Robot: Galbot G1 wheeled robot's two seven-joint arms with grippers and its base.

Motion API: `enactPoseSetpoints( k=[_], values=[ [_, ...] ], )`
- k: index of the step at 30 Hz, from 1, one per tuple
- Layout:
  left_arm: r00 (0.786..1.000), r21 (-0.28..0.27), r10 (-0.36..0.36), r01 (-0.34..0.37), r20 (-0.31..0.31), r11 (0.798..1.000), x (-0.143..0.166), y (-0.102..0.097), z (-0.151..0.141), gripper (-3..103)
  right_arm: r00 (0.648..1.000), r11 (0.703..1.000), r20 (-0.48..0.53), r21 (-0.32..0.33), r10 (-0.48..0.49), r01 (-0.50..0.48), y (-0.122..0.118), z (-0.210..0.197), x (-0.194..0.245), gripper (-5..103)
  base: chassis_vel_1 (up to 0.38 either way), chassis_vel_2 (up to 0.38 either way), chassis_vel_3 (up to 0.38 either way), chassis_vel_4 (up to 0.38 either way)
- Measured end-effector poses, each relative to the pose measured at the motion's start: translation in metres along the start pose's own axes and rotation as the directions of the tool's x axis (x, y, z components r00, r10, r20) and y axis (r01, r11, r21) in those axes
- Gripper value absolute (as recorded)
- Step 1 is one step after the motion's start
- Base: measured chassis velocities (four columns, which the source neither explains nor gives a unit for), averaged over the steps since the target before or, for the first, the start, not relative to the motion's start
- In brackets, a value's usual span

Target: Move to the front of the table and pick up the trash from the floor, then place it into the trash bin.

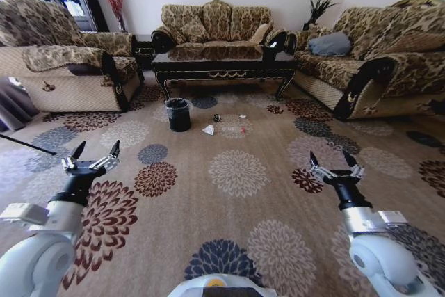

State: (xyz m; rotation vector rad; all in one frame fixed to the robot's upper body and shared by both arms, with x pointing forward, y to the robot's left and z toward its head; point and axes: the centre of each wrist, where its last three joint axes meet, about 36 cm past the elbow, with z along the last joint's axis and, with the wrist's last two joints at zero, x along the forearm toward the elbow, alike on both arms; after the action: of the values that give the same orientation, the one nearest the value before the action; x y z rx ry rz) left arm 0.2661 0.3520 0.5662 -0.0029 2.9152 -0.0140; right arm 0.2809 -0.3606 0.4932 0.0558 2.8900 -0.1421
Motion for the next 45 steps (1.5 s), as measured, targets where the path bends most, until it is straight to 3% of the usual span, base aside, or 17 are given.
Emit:
enactPoseSetpoints(
  k=[17,45],
  values=[
    [1.000,-0.002,-0.010,0.010,0.006,1.000,0.003,0.000,0.000,100,1.000,1.000,-0.009,0.004,-0.001,0.001,0.001,0.005,0.000,100,-0.154,0.135,0.151,-0.133],
    [1.000,-0.005,-0.015,0.015,0.001,1.000,0.005,0.000,0.002,100,1.000,1.000,-0.014,0.006,0.005,-0.005,0.001,0.012,0.001,100,-0.349,0.343,0.347,-0.347]
  ],
)
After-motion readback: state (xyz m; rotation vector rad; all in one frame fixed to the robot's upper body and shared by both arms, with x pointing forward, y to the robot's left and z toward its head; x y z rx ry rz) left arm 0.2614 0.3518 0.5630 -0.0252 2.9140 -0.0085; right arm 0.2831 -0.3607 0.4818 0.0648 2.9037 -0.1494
